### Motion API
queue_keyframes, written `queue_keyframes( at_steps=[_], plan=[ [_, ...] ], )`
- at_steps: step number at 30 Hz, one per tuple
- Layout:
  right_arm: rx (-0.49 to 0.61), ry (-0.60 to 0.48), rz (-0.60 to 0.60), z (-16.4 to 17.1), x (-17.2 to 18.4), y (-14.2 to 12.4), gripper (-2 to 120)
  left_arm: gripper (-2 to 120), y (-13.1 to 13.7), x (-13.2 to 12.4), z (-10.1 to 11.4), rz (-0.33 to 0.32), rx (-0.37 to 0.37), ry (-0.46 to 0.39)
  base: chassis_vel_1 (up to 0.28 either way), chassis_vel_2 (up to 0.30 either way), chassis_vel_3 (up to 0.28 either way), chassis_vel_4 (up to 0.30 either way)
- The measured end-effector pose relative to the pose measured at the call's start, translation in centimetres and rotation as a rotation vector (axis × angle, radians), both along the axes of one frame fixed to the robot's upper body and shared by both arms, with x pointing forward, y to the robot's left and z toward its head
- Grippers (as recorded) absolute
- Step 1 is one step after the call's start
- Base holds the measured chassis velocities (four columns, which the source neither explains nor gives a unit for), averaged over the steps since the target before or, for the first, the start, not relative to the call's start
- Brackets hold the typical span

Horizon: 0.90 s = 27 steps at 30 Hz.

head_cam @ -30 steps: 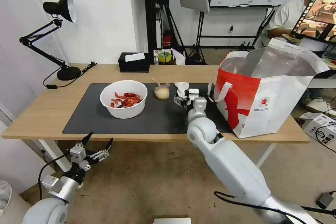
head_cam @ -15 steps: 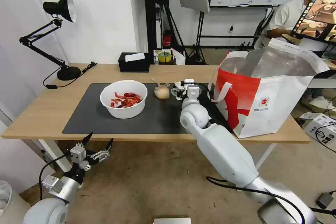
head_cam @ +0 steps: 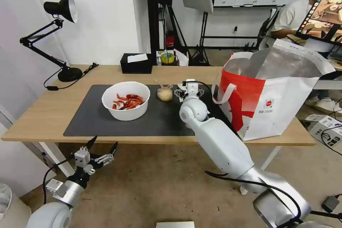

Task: Pick up the trash from the table and place it into the takeout bag.

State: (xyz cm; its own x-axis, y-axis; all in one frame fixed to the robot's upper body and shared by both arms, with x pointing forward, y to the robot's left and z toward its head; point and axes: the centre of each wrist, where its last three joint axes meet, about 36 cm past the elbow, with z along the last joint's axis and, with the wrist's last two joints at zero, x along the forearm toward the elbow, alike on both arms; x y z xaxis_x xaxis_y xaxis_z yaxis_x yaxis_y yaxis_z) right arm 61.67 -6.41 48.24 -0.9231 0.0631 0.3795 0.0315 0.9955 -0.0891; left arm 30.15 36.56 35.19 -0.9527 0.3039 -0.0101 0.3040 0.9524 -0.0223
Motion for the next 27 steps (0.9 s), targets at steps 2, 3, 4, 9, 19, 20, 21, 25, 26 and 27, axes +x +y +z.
queue_keyframes(
  at_steps=[2,3,4,9,19,20,21,25,26,27],
  plan=[
    [-0.007,0.008,0.018,0.0,0.4,0.1,100,100,0.0,0.0,0.0,0.000,0.000,0.001,0.000,0.000,0.000,0.000],
    [-0.011,0.012,0.024,0.0,0.6,0.2,100,100,0.0,0.0,-0.1,0.000,0.000,0.001,0.000,0.000,0.000,0.000],
    [-0.011,0.012,0.024,0.0,0.6,0.2,100,100,0.0,0.0,-0.1,0.000,0.000,0.001,0.000,0.000,0.000,0.000],
    [-0.024,0.040,0.047,-0.2,1.1,0.4,100,100,0.0,0.1,-0.1,0.000,0.000,0.001,0.000,0.000,0.000,0.000],
    [-0.033,0.060,0.062,-0.3,1.4,0.4,100,100,-0.1,0.2,-0.2,-0.004,-0.003,-0.002,0.000,0.000,0.000,0.000],
    [-0.033,0.060,0.062,-0.3,1.4,0.4,100,100,-0.1,0.2,-0.2,-0.004,-0.003,-0.002,0.000,0.000,0.000,0.000],
    [-0.034,0.062,0.062,-0.4,1.4,0.4,100,100,-0.2,0.2,-0.2,-0.005,-0.004,-0.002,0.000,0.000,0.000,0.000],
    [-0.037,0.071,0.062,-0.4,1.4,0.4,100,100,-0.2,0.3,-0.2,-0.006,-0.004,-0.004,0.000,0.000,0.000,0.000],
    [-0.036,0.072,0.062,-0.5,1.5,0.5,100,100,-0.2,0.3,-0.2,-0.006,-0.004,-0.005,0.000,0.000,0.000,0.000],
    [-0.036,0.072,0.062,-0.5,1.5,0.5,100,100,-0.2,0.3,-0.2,-0.006,-0.004,-0.005,0.000,0.000,0.000,0.000]
  ],
)
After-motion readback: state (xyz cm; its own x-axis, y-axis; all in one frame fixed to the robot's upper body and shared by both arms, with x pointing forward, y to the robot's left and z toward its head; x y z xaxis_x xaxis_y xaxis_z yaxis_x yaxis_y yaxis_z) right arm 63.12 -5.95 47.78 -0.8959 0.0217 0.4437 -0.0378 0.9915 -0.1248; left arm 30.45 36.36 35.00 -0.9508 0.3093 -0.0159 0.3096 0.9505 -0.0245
